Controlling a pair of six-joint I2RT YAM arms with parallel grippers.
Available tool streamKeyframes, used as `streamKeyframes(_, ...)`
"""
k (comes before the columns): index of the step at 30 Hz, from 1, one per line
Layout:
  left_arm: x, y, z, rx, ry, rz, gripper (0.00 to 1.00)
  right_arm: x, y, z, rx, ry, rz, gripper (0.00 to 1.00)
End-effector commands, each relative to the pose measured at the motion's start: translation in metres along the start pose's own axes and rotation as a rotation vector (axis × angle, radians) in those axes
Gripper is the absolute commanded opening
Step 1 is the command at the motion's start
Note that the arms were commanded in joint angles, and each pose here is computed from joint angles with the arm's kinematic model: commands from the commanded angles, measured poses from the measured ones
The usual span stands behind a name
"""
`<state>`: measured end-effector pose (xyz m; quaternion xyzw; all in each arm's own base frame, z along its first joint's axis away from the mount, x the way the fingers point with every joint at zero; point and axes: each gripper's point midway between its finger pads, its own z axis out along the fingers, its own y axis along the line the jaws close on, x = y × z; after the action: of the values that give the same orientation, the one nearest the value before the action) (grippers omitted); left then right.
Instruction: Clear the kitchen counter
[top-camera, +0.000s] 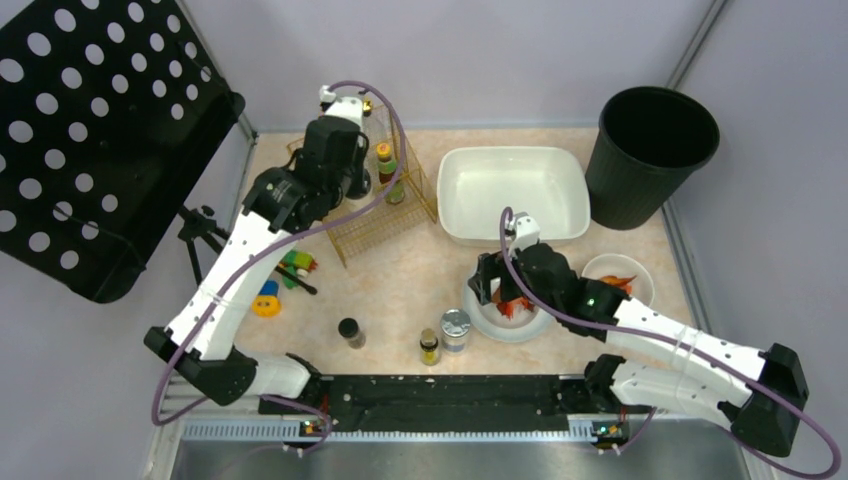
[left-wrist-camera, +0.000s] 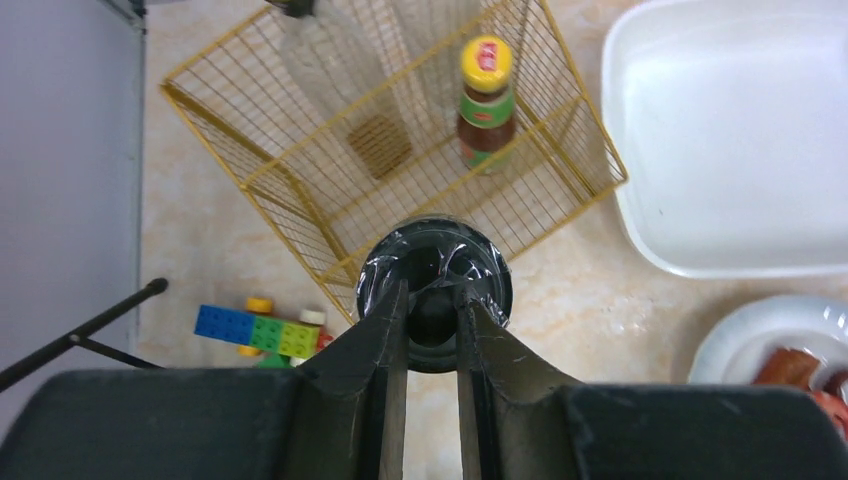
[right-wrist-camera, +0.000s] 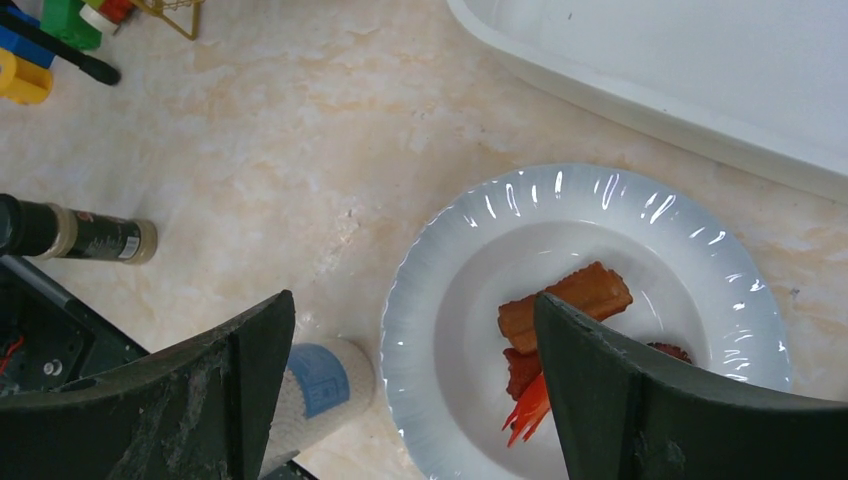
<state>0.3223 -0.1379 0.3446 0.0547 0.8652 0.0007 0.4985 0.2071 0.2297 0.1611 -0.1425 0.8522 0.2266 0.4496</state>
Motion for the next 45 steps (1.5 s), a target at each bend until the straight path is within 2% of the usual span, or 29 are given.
streamKeyframes(1, -0.056, 0.021, -0.003, -0.02, -0.149, -0.048, 0.0, -0.022, 0.021, -0.003, -0.081, -0.049, -0.001, 0.87)
streamKeyframes(7, -0.072, 0.036, 0.024, -0.043, -0.137, -0.069, 0.0, -0.028, 0.028, -0.005, -0.107, -0.056, -0.008, 0.88)
streamKeyframes(15, -0.069, 0.068, 0.069, -0.103, -0.095, -0.125, 0.0, -0.022, 0.028, -0.005, -0.123, -0.052, -0.007, 0.87)
streamKeyframes(21, -0.066, 0.087, 0.087, -0.132, -0.08, -0.159, 0.0, -0.017, 0.027, -0.007, -0.134, -0.05, -0.005, 0.87)
streamKeyframes(35, -0.004, 0.109, 0.118, -0.179, 0.027, -0.205, 0.0, -0.024, 0.03, -0.012, -0.15, -0.07, 0.0, 0.87)
streamKeyframes(45, 0.037, 0.104, 0.123, -0.169, 0.1, -0.22, 0.0, -0.03, 0.033, -0.013, -0.154, -0.078, -0.001, 0.87)
